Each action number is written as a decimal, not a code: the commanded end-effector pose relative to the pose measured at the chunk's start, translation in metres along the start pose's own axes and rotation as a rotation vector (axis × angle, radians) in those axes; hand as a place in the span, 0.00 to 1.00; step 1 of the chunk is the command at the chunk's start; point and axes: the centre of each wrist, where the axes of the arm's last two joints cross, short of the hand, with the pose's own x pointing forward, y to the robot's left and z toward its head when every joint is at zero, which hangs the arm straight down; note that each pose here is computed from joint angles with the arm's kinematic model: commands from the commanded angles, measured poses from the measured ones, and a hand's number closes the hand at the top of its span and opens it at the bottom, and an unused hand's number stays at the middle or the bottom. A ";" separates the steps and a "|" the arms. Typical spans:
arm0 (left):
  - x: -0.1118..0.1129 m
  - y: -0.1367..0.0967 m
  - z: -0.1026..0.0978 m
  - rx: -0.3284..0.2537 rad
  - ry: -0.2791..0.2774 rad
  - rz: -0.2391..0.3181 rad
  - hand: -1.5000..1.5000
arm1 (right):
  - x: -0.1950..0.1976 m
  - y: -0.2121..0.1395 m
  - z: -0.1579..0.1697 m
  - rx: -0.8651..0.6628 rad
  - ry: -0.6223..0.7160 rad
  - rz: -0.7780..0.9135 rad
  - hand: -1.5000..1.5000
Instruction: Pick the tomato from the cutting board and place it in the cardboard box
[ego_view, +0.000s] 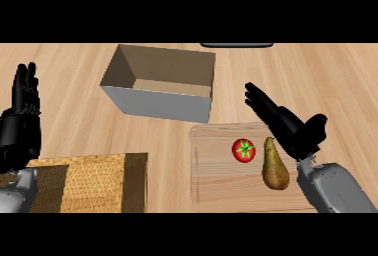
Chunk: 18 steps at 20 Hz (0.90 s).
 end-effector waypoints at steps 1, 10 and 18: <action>-0.010 -0.012 0.002 -0.080 0.038 0.024 0.50 | -0.007 0.011 0.021 -0.103 0.040 0.017 0.00; 0.000 -0.019 0.022 -0.442 0.167 0.066 0.50 | -0.062 -0.036 0.059 -0.521 0.208 0.642 0.00; 0.004 -0.025 0.028 -0.498 0.213 0.122 0.50 | -0.071 0.001 0.076 -0.548 0.151 1.048 0.00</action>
